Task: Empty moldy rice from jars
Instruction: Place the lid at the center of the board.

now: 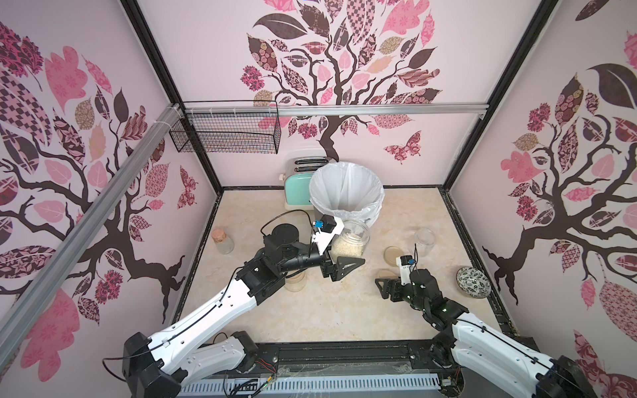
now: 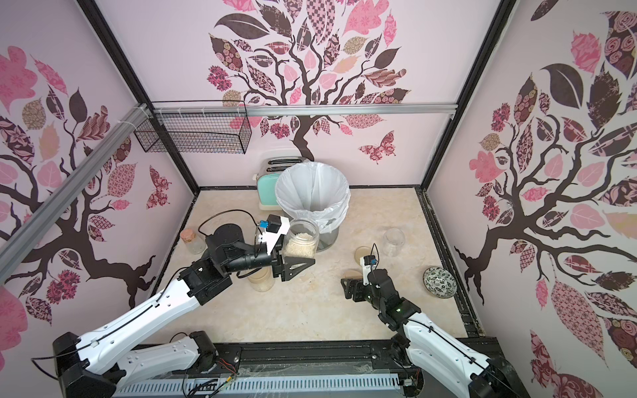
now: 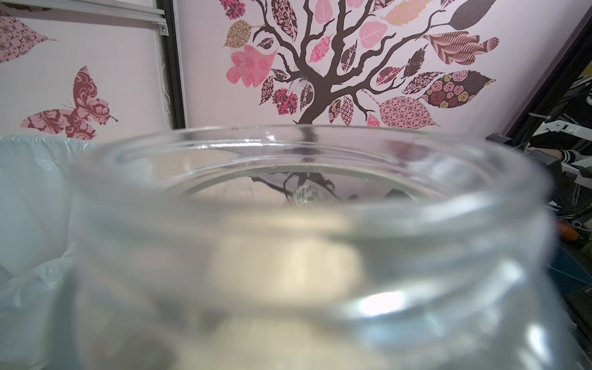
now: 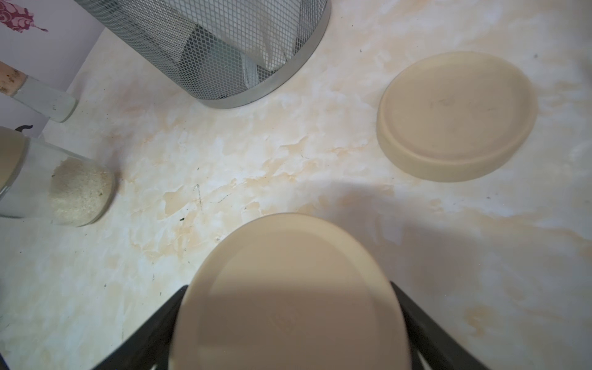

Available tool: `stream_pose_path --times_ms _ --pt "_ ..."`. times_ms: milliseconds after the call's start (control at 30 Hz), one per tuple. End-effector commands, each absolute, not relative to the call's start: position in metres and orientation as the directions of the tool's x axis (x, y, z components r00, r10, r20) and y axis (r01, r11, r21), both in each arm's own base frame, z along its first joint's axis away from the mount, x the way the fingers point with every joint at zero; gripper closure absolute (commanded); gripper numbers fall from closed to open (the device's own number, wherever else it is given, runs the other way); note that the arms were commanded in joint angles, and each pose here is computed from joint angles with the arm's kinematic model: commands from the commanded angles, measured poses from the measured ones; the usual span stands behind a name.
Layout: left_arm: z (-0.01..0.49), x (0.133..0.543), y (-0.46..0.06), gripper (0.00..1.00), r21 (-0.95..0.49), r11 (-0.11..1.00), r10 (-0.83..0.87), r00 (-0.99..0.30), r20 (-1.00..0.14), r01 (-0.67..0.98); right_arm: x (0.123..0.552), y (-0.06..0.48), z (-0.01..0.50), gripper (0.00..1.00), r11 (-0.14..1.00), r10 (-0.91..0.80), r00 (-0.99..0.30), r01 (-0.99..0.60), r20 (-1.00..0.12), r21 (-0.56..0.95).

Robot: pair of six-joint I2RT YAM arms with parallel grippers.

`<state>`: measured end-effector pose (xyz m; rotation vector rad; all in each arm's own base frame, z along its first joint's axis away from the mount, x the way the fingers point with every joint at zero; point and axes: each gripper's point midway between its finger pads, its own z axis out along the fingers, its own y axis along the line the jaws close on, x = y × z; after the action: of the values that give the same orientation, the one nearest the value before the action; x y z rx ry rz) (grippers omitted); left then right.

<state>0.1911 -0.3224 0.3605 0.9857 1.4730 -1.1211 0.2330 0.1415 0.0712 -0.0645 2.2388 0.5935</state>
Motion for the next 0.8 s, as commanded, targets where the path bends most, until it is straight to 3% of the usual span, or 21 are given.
stream_pose_path --times_ms 0,433,600,767 --pt "0.395 0.19 -0.318 0.37 -0.083 0.236 -0.055 -0.072 -0.996 0.968 0.245 0.142 0.083 0.35 0.898 0.168 -0.644 -0.213 -0.746 0.385" --pt "0.39 0.194 -0.316 0.37 -0.083 0.246 -0.058 -0.071 -0.996 0.966 0.263 0.158 0.044 0.29 0.949 0.122 -0.735 -0.11 -0.667 0.295" --pt "0.393 0.195 -0.315 0.37 -0.077 0.246 -0.064 -0.063 -0.996 0.966 0.261 0.166 0.027 0.12 0.946 0.111 -0.781 -0.107 -0.615 0.306" --pt "0.392 0.197 -0.316 0.37 -0.08 0.248 -0.064 -0.066 -0.996 0.966 0.263 0.164 0.04 0.0 0.949 0.104 -0.765 -0.115 -0.635 0.294"
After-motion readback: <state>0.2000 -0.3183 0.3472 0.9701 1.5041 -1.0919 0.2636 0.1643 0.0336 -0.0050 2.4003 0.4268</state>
